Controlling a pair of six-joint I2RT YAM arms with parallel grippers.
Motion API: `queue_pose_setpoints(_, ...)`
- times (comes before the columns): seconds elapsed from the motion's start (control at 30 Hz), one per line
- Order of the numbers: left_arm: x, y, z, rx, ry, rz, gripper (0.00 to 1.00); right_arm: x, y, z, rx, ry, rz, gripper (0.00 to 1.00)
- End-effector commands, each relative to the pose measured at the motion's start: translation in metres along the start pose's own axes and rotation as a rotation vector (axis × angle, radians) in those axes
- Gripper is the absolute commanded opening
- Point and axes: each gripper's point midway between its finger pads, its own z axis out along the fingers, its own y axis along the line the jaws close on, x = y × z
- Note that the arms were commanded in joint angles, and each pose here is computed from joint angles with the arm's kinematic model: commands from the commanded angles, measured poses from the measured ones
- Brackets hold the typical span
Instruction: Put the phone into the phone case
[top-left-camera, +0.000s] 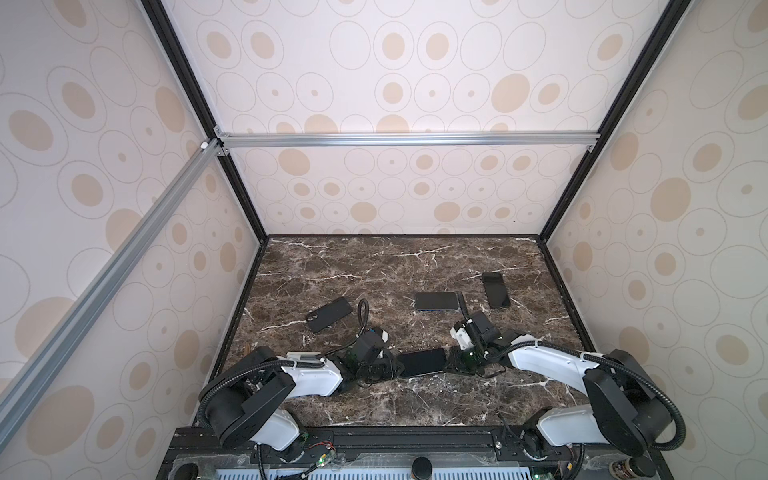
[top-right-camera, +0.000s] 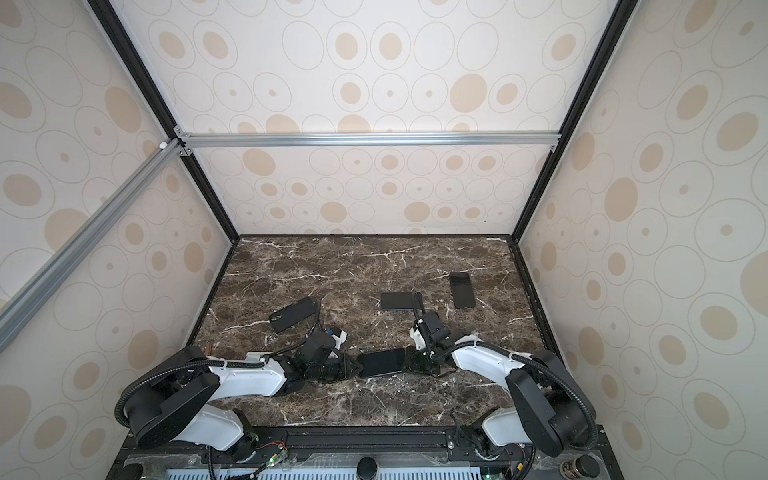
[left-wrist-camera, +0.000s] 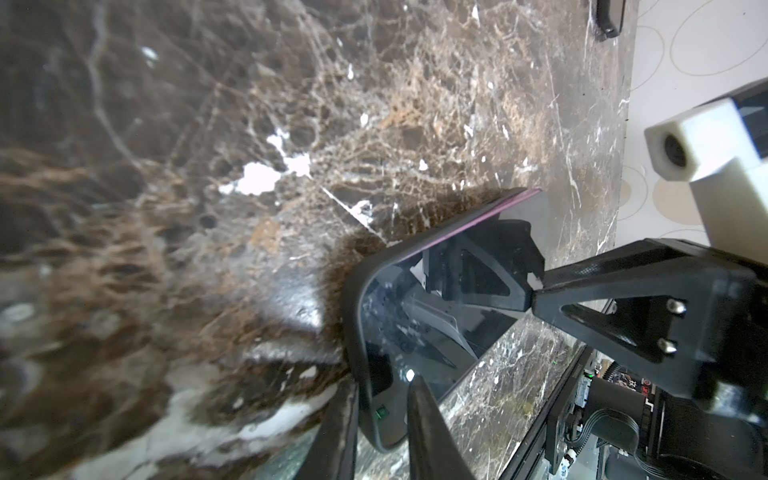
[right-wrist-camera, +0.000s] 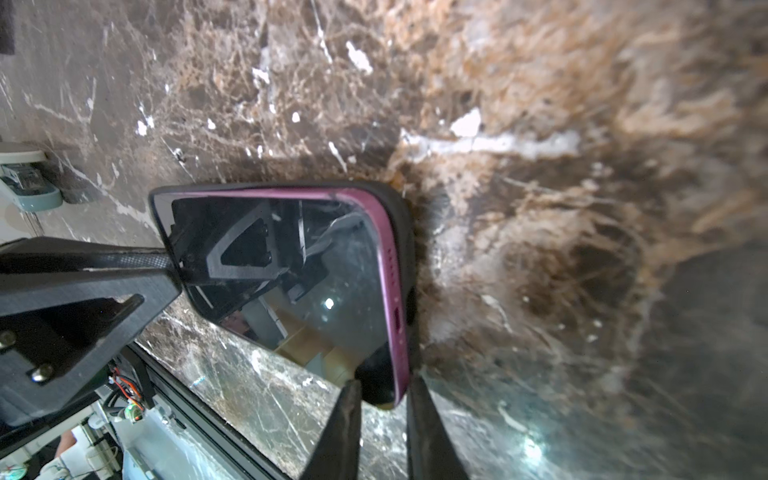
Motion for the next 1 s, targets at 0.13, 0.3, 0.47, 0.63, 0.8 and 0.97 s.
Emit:
queue_pose_setpoints(0.13, 0.062, 0.090, -0.004, -0.310, 0.208, -0.074, 0.23, 0.013, 0.023, 0.003, -0.120, 0.065, -0.081, 0.14)
queue_pose_setpoints(0.3, 0.065, 0.091, -0.003, -0.313, 0.219, -0.078, 0.24, 0.010, 0.021, 0.005, -0.122, 0.046, -0.063, 0.20)
queue_pose_setpoints(0.47, 0.062, 0.097, -0.008, -0.340, 0.197, -0.079, 0.24, 0.000, 0.009, -0.012, 0.004, -0.013, -0.074, 0.22)
queue_pose_setpoints(0.63, 0.055, 0.096, -0.009, -0.335, 0.181, -0.080, 0.24, -0.020, 0.005, -0.038, 0.080, -0.072, -0.088, 0.27)
queue_pose_setpoints(0.8, 0.048, 0.089, -0.005, -0.307, 0.184, -0.085, 0.23, -0.033, -0.002, -0.034, 0.077, -0.030, -0.073, 0.31)
queue_pose_setpoints(0.97, 0.041, 0.085, -0.004, -0.309, 0.177, -0.072, 0.20, -0.044, -0.004, -0.021, 0.036, 0.017, -0.059, 0.29)
